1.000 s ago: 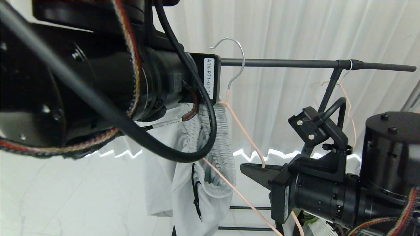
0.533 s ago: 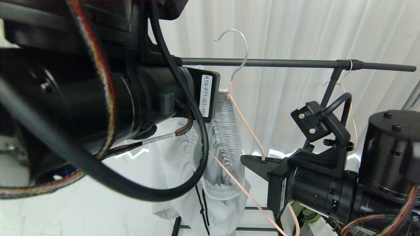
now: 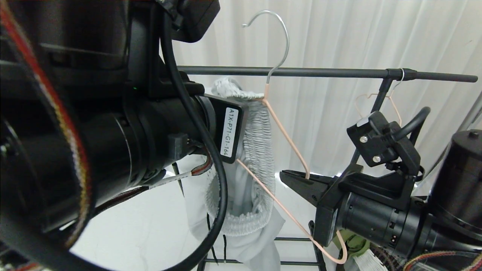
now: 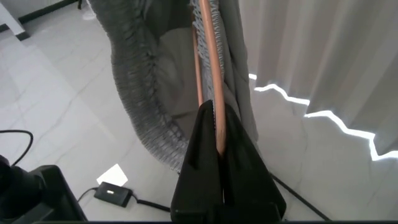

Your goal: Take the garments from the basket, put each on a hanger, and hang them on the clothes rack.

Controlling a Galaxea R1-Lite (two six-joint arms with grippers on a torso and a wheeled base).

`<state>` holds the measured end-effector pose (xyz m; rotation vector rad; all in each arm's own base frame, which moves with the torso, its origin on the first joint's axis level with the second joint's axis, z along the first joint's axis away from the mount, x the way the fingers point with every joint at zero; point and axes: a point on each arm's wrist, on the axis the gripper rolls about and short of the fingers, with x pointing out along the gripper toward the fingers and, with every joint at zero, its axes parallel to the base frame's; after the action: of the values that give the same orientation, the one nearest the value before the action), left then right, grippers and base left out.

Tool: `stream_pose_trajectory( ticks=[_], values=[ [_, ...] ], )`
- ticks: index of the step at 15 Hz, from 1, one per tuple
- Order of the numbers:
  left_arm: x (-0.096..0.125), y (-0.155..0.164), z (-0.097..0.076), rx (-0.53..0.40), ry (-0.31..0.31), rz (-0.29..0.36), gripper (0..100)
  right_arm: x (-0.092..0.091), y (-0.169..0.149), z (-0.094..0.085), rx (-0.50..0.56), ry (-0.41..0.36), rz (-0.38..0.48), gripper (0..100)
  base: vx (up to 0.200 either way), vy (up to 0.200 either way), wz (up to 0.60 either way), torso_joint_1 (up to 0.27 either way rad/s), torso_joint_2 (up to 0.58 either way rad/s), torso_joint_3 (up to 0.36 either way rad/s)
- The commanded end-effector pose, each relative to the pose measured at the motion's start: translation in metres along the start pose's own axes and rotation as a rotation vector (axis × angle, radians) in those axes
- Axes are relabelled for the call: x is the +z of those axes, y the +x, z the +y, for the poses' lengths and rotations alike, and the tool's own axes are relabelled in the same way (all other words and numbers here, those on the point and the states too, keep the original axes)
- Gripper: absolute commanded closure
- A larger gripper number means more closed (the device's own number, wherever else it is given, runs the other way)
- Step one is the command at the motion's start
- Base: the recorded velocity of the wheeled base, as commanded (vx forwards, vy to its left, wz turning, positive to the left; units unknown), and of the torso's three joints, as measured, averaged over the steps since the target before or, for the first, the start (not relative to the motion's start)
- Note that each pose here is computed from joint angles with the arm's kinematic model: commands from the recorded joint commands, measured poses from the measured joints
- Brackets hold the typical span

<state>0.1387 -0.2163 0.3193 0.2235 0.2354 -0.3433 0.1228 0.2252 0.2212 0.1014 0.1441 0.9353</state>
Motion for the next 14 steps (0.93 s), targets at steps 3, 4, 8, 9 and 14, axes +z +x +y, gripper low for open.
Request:
stream_pose_trajectory(
  ticks=[3, 4, 8, 9, 14],
  values=[
    [-0.006, -0.002, -0.006, -0.022, 0.021, 0.013, 100, 0.005, -0.004, 0.000, 0.003, -0.037, -0.023, 100, 0.000, 0.000, 0.00, 0.000, 0.00, 0.000],
    [-0.009, -0.004, -0.009, -0.034, 0.031, 0.018, 100, 0.006, -0.004, 0.000, 0.003, -0.044, -0.029, 100, 0.000, 0.000, 0.00, 0.000, 0.00, 0.000],
    [-0.014, -0.004, -0.013, -0.045, 0.048, 0.031, 0, 0.009, -0.004, 0.001, 0.008, -0.078, -0.058, 100, 0.000, 0.000, 0.00, 0.000, 0.00, 0.000],
    [-0.014, -0.004, -0.013, -0.046, 0.048, 0.031, 0, 0.010, -0.005, 0.001, 0.008, -0.088, -0.062, 100, 0.000, 0.000, 0.00, 0.000, 0.00, 0.000],
    [-0.025, -0.012, -0.005, -0.045, 0.061, 0.045, 0, 0.014, -0.010, 0.000, 0.001, -0.116, -0.081, 100, 0.000, 0.000, 0.00, 0.000, 0.00, 0.000]
  ],
)
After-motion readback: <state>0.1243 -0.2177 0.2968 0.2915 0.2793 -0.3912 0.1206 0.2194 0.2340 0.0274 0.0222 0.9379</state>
